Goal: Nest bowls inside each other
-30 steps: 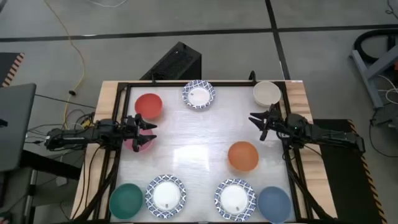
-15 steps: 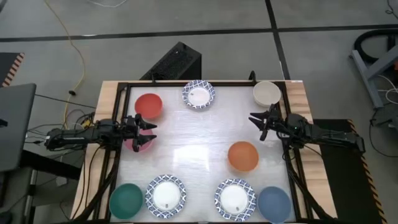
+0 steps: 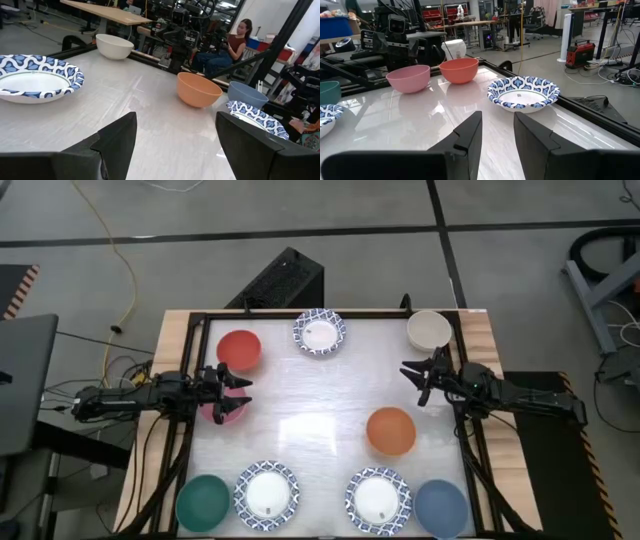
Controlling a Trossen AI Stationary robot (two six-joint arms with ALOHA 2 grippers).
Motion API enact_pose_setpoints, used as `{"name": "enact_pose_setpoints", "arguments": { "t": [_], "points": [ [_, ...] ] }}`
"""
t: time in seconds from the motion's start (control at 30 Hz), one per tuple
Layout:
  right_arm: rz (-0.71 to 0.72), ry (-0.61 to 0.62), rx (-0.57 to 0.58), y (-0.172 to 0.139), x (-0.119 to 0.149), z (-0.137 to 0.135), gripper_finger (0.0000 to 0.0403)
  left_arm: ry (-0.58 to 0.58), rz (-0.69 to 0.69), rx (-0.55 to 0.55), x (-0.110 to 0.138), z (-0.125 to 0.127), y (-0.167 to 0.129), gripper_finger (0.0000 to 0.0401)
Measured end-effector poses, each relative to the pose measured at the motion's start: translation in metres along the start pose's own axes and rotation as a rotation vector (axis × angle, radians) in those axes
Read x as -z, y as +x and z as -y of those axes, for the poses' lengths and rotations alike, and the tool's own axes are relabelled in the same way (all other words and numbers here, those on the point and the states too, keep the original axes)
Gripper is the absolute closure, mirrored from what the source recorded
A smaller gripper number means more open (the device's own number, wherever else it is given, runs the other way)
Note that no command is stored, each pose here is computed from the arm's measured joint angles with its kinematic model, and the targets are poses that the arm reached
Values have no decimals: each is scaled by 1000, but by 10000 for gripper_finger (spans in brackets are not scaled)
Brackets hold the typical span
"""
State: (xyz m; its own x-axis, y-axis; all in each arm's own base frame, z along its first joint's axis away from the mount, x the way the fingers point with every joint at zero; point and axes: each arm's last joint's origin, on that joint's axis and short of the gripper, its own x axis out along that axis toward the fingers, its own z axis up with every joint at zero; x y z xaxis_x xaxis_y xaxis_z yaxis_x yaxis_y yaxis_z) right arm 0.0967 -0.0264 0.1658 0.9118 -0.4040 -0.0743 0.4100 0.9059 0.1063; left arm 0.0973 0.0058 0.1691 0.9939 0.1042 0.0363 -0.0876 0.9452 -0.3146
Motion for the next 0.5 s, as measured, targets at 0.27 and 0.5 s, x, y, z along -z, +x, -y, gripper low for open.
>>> {"name": "enact_pose_setpoints", "arguments": {
  "t": [0.27,0.5],
  "points": [
    [0,0,0,0,0,0,269,0,0,0,0,0,0,140],
    [0,0,-1,0,0,0,269,-85,0,0,0,0,0,140]
  ]
}}
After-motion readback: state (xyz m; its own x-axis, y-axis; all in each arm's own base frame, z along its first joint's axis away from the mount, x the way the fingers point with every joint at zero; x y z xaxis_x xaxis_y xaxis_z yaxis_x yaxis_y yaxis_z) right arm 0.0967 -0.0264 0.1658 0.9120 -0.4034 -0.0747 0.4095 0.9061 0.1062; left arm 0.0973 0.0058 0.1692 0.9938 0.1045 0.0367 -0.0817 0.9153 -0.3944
